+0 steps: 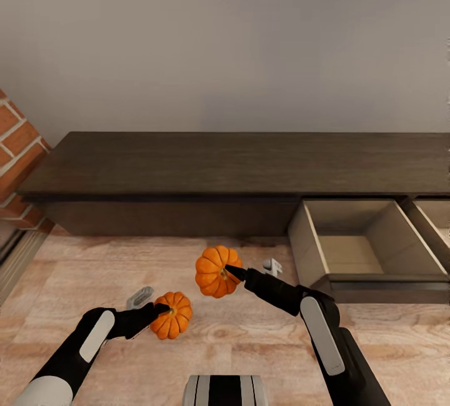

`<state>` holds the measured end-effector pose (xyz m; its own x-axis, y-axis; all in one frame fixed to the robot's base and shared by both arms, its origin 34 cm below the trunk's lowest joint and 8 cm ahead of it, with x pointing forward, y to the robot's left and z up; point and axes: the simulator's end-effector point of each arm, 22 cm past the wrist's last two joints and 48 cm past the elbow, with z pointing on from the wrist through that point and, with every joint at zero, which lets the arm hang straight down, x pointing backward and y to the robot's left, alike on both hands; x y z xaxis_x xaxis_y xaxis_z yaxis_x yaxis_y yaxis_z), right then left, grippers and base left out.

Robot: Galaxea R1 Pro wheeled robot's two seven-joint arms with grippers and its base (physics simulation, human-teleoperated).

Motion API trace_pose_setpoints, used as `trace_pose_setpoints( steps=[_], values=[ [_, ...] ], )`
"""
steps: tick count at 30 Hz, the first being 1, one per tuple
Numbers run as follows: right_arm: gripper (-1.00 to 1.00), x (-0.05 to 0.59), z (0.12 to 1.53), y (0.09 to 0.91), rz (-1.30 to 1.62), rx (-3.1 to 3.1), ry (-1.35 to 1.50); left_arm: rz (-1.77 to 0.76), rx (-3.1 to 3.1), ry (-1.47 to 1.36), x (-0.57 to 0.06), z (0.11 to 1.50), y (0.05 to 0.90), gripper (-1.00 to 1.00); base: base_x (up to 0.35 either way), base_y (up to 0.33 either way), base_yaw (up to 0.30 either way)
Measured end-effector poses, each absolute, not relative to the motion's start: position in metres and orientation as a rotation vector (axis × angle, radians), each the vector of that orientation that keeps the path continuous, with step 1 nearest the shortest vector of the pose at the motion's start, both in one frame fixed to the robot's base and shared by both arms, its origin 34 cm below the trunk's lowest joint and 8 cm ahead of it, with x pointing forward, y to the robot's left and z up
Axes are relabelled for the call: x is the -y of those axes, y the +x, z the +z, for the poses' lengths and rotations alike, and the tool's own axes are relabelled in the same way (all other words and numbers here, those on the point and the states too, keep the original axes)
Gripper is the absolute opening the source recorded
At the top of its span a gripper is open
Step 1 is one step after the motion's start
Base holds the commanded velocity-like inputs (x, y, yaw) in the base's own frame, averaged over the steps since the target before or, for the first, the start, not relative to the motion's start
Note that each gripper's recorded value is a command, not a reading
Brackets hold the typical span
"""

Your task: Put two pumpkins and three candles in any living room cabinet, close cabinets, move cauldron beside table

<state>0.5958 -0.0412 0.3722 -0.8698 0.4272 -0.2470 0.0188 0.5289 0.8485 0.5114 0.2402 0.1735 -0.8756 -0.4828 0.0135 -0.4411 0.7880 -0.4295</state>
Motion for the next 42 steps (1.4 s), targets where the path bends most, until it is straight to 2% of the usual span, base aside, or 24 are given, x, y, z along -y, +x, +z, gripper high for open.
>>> trace_pose_setpoints(
  steps=[14, 20, 42],
  values=[
    [-1.0, 0.04, 0.382, 0.591, 1.286, -2.35, 0.359, -0.692, -2.811, -0.835, -0.263, 0.206, 0.529, -1.0, -0.13, 0.0, 0.0],
    [-1.0, 0.039, 0.394, 0.591, 1.29, -2.354, 0.337, -0.737, -2.753, -0.963, -0.28, 0.223, 0.535, -1.0, -0.042, 0.0, 0.0],
    [-1.0, 0.044, 0.429, 0.597, 1.248, -2.325, 0.296, -0.767, -2.676, -0.913, -0.279, 0.267, 0.557, -1.0, 0.0, 0.0, 0.0]
  ],
)
